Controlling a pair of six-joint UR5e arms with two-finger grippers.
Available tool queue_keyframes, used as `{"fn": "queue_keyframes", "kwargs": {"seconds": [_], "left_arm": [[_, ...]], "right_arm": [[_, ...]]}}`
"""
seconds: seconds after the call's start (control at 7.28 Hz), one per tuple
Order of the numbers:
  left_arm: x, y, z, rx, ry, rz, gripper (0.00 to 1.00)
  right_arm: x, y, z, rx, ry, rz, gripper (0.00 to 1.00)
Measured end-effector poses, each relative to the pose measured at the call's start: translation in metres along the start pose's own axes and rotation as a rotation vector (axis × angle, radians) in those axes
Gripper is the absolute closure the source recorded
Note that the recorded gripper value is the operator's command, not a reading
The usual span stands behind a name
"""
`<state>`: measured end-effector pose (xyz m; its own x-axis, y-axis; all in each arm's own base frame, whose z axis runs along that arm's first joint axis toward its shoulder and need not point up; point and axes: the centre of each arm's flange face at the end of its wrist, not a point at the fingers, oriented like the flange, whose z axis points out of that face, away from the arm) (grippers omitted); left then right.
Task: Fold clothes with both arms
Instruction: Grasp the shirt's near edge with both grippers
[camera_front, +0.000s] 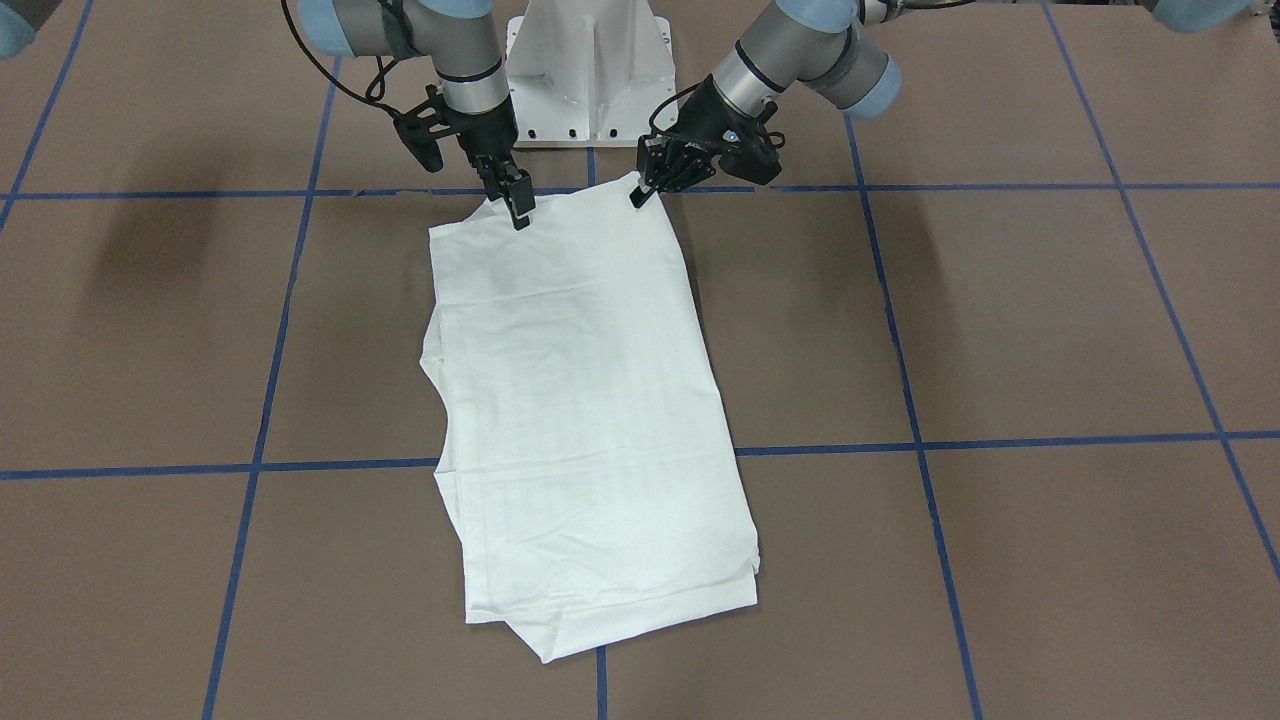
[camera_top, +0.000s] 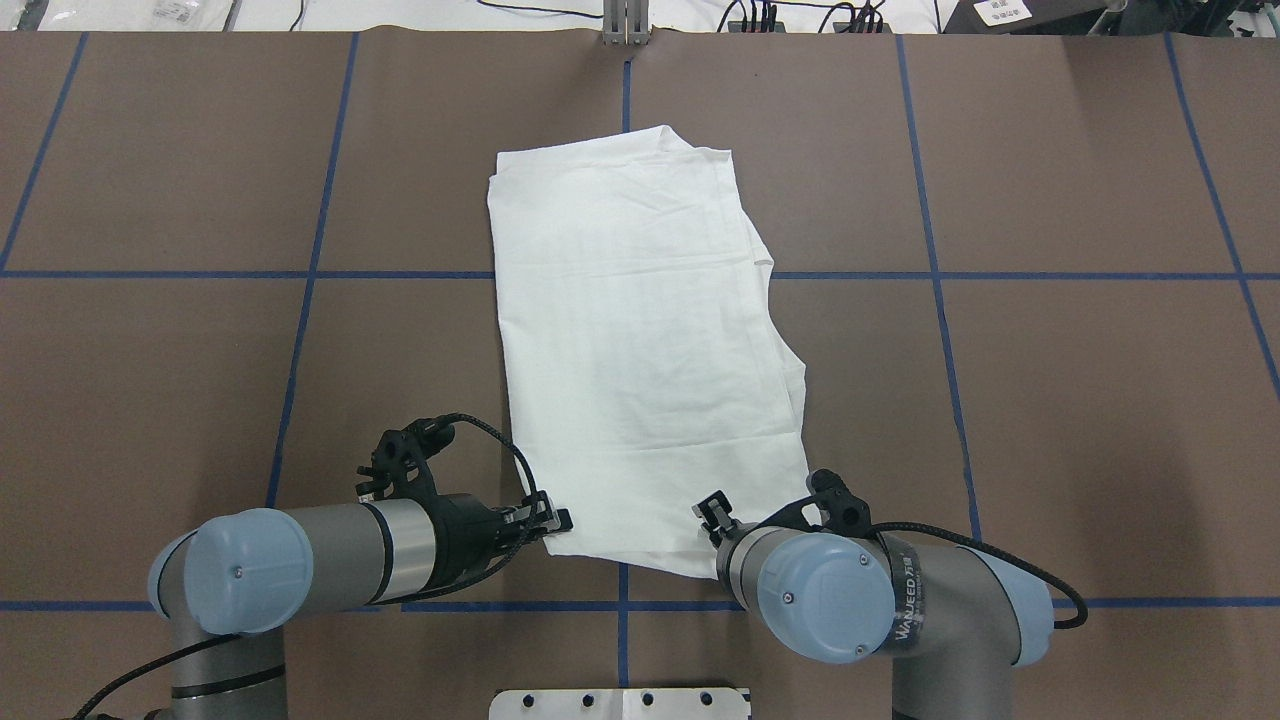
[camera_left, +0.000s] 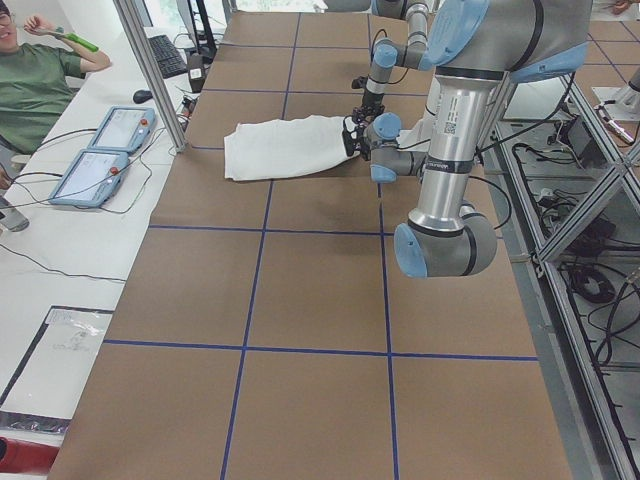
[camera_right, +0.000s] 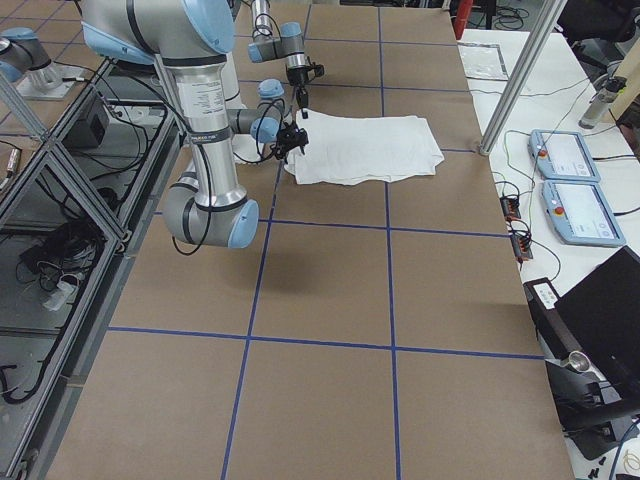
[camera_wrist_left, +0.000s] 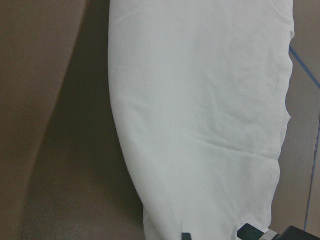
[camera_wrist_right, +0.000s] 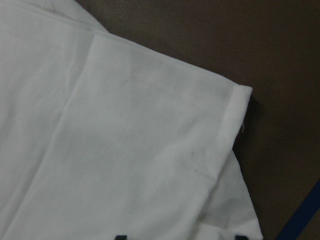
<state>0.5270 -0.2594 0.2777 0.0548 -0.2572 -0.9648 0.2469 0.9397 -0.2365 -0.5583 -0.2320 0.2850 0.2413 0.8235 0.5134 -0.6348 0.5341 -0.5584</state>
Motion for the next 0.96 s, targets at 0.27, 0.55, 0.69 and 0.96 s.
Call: {"fn": "queue_keyframes", "kwargs": {"seconds": [0.27,0.55,0.69,0.96], "left_arm": [[0.0000,-0.0002,0.0000,0.000,0.000,0.000,1.00],[0.0000,0.0001,0.0001,0.000,0.000,0.000,1.00],[0.0000,0.0001,0.0001,0.000,0.000,0.000,1.00],[0.0000,0.0001,0.0000,0.000,0.000,0.000,1.00]], "right_arm": [[0.0034,0.0024,0.0029,0.003,0.009,-0.005,0.20],[0.0083,0.0042,0.0059,0.005,0.017,-0.011,0.19],[0.0096,0.0038,0.0070,0.007,0.020,-0.012,0.19],[0.0107,0.0034,0.0090,0.010,0.022,-0.014,0.36]]}}
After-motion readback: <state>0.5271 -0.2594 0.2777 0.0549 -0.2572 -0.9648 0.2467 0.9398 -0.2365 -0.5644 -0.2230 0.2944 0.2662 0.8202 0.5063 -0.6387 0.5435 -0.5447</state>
